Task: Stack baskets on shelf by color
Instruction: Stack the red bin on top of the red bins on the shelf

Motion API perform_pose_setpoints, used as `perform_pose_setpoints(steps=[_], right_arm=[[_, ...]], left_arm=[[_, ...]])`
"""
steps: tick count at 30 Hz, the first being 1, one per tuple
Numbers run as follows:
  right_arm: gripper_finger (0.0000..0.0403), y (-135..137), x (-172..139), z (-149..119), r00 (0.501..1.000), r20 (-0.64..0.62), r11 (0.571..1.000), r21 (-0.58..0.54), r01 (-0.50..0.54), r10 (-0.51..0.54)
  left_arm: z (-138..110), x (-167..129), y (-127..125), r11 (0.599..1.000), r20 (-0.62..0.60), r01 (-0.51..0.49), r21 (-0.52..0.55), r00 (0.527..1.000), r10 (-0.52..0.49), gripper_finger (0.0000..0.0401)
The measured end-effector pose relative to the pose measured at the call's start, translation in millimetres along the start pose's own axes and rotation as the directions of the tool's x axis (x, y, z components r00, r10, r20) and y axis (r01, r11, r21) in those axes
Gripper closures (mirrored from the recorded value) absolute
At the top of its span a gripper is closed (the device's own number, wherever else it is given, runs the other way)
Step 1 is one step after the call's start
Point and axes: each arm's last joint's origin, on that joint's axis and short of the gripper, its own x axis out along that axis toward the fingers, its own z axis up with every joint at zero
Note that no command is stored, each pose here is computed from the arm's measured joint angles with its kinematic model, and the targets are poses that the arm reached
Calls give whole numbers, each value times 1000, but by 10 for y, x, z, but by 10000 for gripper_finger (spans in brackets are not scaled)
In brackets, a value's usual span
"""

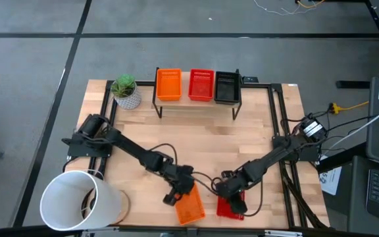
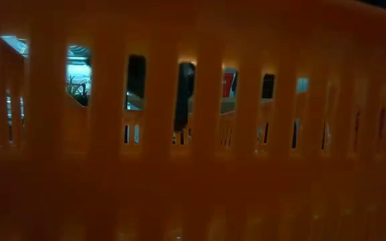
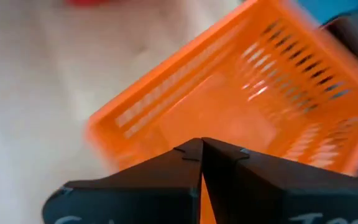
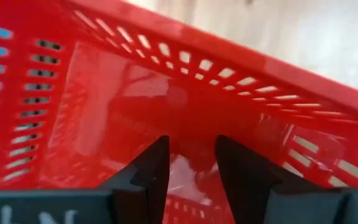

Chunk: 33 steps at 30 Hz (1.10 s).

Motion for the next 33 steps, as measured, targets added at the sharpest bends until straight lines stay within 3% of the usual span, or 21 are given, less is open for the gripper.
perform_pose_setpoints(steps=[5, 9, 15, 19, 27, 33], right_arm=[[264, -86, -35, 51, 987, 7, 987, 24, 159, -159], [264, -184, -110, 99, 951, -2, 951, -5, 310, -310], [264, -535, -235, 93, 835, -73, 838, -31, 545, -545], [264, -814, -343, 107, 752, -126, 760, -41, 648, -648], [264, -1198, -479, 170, 712, -162, 726, -50, 686, -684], [264, -1167, -651, 163, 766, -171, 782, -54, 621, -620]], left_arm=[[-77, -47, 236, 996, -86, -70, -52, 994, 65, 401], [-111, -83, 345, 977, -125, -215, -4, 969, 212, 401], [-146, -162, 505, 915, -169, -387, 113, 900, 401, 401], [-197, -222, 656, 862, -221, -478, 166, 834, 505, 401], [-197, -407, 939, 803, -253, -550, 228, 763, 594, 401], [-106, -793, 941, 805, -270, -557, 206, 758, 593, 401]])
